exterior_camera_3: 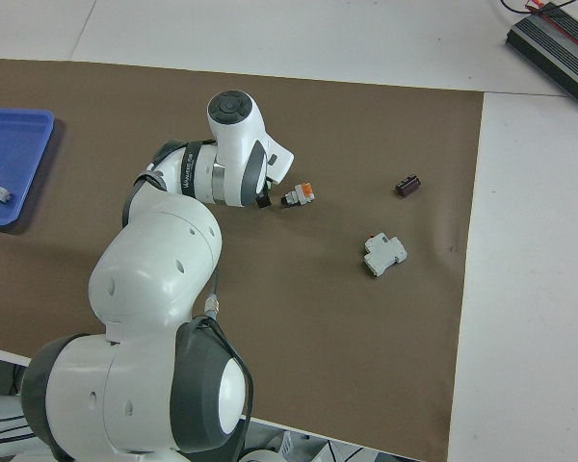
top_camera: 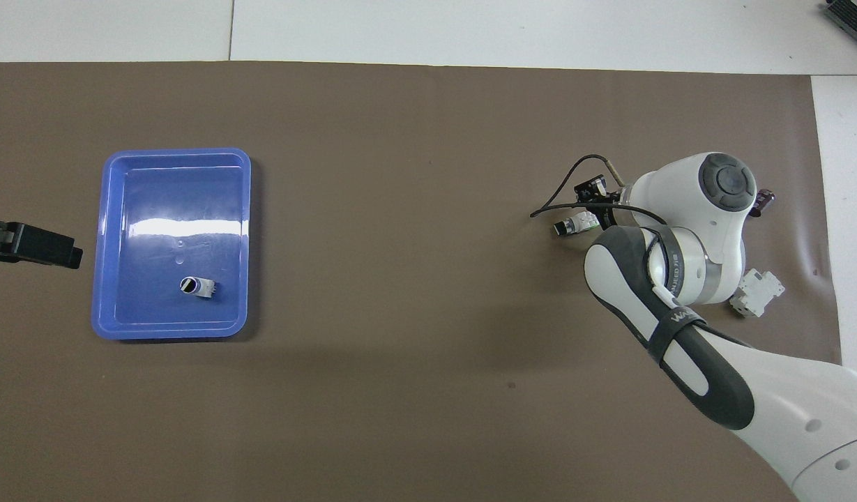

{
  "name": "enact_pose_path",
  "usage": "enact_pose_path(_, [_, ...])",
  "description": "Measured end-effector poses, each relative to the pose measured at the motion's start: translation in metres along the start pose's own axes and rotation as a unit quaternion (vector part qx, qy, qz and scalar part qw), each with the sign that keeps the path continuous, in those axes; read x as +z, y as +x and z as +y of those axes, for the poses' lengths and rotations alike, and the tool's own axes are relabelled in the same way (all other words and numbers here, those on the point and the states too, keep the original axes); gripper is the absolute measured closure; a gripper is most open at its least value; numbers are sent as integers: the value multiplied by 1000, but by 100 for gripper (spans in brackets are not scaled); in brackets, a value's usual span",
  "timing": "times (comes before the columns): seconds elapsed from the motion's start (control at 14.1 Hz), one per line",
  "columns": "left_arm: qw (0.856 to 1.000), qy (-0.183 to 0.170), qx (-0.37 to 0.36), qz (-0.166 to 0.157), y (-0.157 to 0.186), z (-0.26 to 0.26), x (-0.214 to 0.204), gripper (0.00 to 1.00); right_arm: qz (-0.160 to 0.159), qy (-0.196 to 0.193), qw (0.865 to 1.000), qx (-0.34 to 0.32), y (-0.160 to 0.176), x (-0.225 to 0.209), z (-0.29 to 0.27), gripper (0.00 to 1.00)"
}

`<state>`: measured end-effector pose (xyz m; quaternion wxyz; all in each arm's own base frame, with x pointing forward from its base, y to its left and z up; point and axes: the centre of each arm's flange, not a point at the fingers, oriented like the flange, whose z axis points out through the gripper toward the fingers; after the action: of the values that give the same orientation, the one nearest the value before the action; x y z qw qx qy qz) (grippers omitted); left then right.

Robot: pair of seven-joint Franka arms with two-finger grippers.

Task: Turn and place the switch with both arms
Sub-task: 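Reach the right gripper to the white-black switch and grasp it, then carry the switch toward the tray while the left gripper reaches toward it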

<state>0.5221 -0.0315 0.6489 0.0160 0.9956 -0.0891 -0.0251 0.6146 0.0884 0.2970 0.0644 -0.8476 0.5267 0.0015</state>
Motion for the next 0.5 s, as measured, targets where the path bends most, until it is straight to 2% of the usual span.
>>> enact_pose_path(0.07, [1000,0,0,-1,0,0,1,0,-2,0,1000,2,0,1,0,34])
enact_pose_path(0.28, [1000,0,0,-1,0,0,1,0,-8,-1,1000,7,0,2,0,67])
enact_pose_path(0.36, [1000,0,0,0,0,0,1,0,-22,-3,1000,15,-2,-1,-2,67])
enact_pose_path(0.5, [1000,0,1,0,0,0,0,0,-76,-2,997,36,-8,-23,-17,67])
